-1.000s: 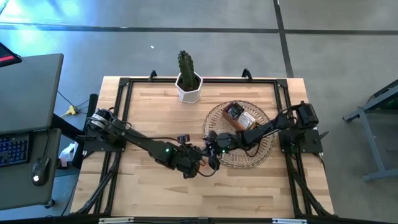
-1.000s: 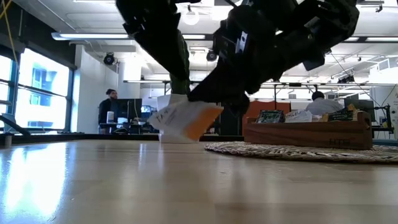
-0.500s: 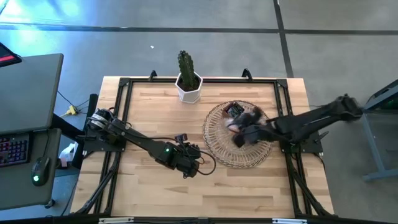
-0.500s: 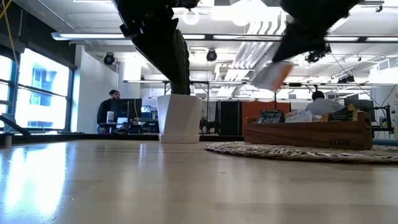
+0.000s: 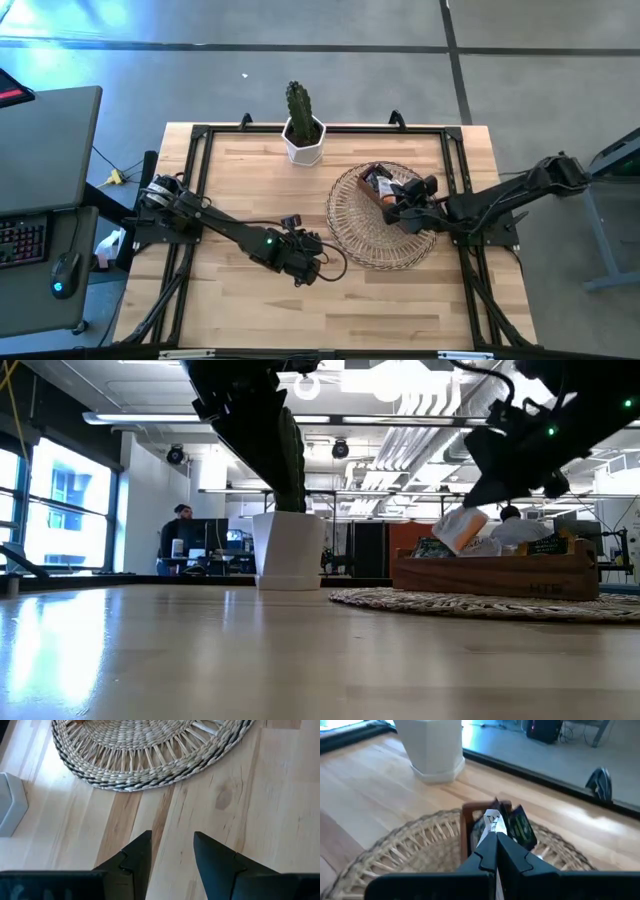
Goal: Pick & Place Tea
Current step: Put the white tea bag into the middle section of the wooden organizer
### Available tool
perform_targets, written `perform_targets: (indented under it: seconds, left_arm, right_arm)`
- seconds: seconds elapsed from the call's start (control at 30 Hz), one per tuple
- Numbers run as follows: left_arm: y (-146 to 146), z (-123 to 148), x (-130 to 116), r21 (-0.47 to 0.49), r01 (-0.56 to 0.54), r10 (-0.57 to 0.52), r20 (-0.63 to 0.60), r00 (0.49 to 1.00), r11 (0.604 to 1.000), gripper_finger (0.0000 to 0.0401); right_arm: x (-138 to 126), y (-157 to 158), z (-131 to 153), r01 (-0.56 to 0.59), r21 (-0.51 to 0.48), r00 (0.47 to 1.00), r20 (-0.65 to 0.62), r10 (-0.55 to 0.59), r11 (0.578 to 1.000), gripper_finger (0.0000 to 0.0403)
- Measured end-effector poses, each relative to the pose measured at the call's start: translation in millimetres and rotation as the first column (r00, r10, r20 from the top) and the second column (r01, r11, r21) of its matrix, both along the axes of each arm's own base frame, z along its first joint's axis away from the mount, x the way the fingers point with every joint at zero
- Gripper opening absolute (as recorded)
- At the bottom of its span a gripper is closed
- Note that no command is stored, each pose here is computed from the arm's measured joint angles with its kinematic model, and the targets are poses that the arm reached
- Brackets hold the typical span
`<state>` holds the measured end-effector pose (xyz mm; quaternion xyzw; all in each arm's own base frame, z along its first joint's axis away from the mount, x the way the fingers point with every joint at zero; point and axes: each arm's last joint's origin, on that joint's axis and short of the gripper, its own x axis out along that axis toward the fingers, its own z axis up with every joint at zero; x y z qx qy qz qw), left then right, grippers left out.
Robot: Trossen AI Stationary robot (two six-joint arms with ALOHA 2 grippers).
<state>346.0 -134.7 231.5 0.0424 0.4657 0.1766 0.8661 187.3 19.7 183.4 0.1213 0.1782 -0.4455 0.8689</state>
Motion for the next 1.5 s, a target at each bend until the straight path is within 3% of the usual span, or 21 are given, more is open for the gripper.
perform_targets:
  seconds: [0.2, 0.5, 0.87, 1.3, 1.5]
  left_arm:
    - [0, 0, 0, 0.0, 0.0, 0.0, 0.0, 1.0, 1.0, 0.0143]
    - [1, 0, 0, 0.018, -0.008, 0.008, 0.008, 1.0, 1.0, 0.0143]
    - [1, 0, 0, 0.016, -0.007, 0.007, 0.007, 1.0, 1.0, 0.0143]
    - [0, 0, 0, 0.012, -0.005, 0.005, 0.005, 1.0, 1.0, 0.0143]
    - [0, 0, 0, 0.012, -0.005, 0.005, 0.005, 1.0, 1.0, 0.0143]
  right_arm:
    - [-4, -6, -11, 0.006, 0.016, 0.999, -0.04, -0.006, 1.0, 0.0]
    - [-5, -8, -10, 0.028, -0.058, 0.997, -0.069, -0.032, 0.998, 0.0]
    - [-7, -7, -14, -0.042, -0.046, 0.987, -0.159, 0.034, 0.998, 0.0003]
    - [-7, -6, -13, -0.112, -0.036, 0.972, -0.213, 0.102, 0.993, 0.0107]
    - [3, -2, 13, -0.235, -0.045, 0.942, -0.256, 0.216, 0.971, 0.0119]
